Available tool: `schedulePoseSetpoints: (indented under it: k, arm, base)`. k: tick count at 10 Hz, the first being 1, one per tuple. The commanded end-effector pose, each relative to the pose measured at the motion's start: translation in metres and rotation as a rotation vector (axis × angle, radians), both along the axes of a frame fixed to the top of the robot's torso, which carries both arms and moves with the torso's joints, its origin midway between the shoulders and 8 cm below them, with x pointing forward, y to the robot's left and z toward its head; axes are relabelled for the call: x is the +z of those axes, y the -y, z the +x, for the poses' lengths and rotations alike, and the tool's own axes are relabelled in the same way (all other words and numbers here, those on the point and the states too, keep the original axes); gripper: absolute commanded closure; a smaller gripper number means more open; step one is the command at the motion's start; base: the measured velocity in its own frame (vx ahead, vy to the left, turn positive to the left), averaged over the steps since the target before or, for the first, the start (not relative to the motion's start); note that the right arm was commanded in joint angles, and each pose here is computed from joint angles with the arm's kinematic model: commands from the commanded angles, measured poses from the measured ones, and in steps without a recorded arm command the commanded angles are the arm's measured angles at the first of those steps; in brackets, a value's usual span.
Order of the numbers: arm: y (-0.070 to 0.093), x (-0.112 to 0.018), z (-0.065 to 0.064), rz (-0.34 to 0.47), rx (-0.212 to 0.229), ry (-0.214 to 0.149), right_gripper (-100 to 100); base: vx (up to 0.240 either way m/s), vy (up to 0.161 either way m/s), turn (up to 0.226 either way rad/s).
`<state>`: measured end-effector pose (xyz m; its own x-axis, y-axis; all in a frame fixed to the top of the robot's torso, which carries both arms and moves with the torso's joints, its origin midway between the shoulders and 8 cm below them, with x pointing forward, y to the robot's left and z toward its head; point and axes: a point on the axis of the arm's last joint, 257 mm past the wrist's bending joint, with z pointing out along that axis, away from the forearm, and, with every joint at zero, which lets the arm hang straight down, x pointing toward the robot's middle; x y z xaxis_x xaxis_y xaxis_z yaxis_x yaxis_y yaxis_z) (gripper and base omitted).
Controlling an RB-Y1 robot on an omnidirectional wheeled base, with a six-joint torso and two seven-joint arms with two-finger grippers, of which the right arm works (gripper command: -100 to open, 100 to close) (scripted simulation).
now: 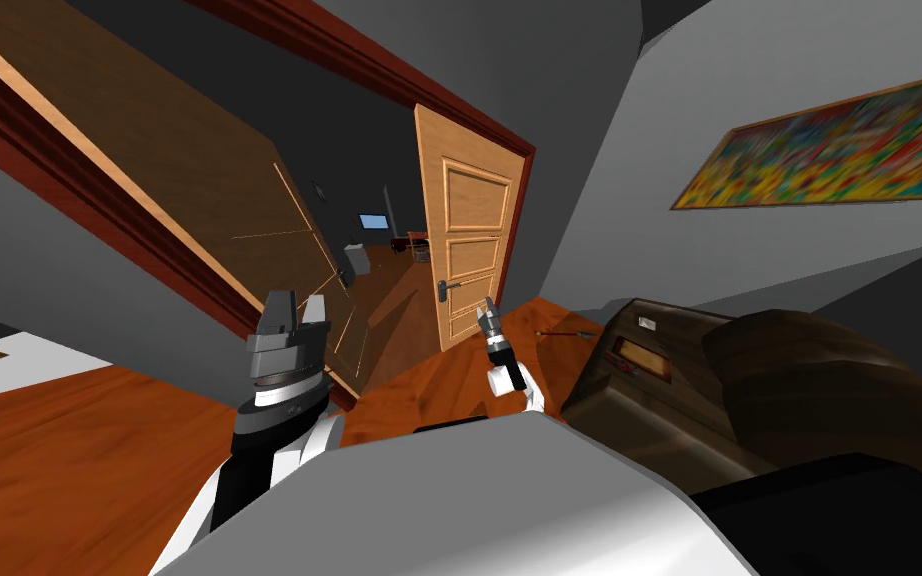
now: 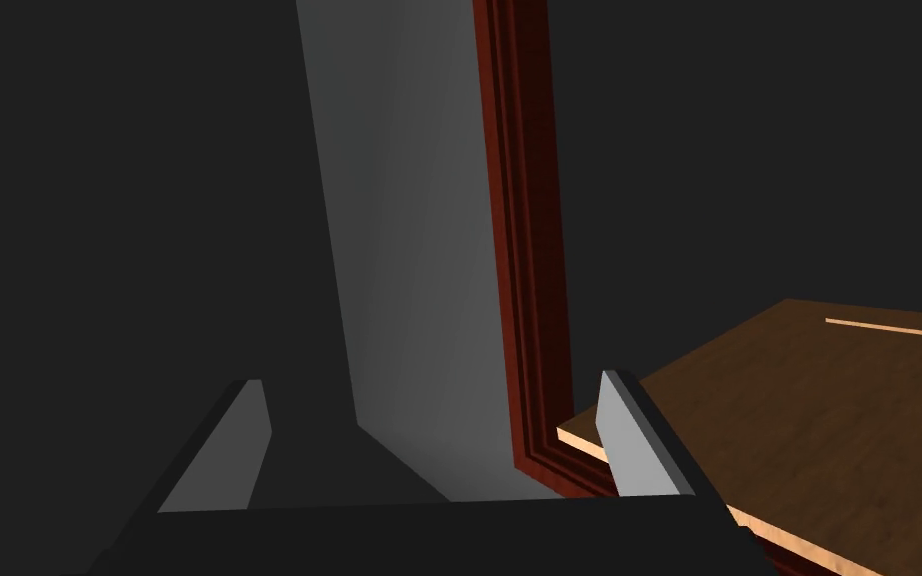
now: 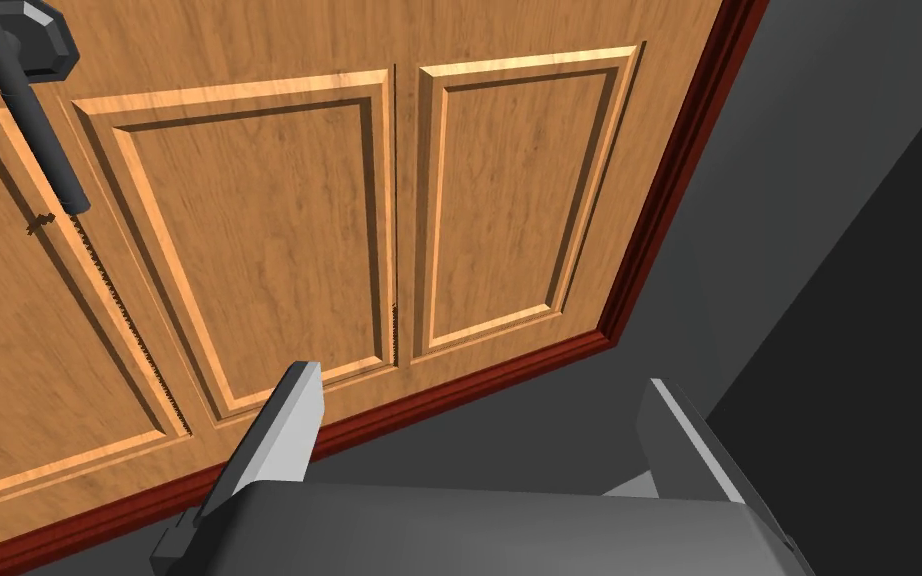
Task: Push the door open
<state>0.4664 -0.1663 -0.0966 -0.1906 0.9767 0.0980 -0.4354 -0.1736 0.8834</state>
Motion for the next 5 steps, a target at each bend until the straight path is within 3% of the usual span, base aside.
schedulePoseSetpoints:
  k: [1,5]
  arm:
    - [-0.003,-0.010,0.004,-0.001,0.013,-0.019,-100]
    - [-0.028,-0.036,0.023,-0.016,0.072,-0.070,-100]
  base:
    - [0.065,-0.014,-0.010]
    - [0.066,-0.014,-0.019]
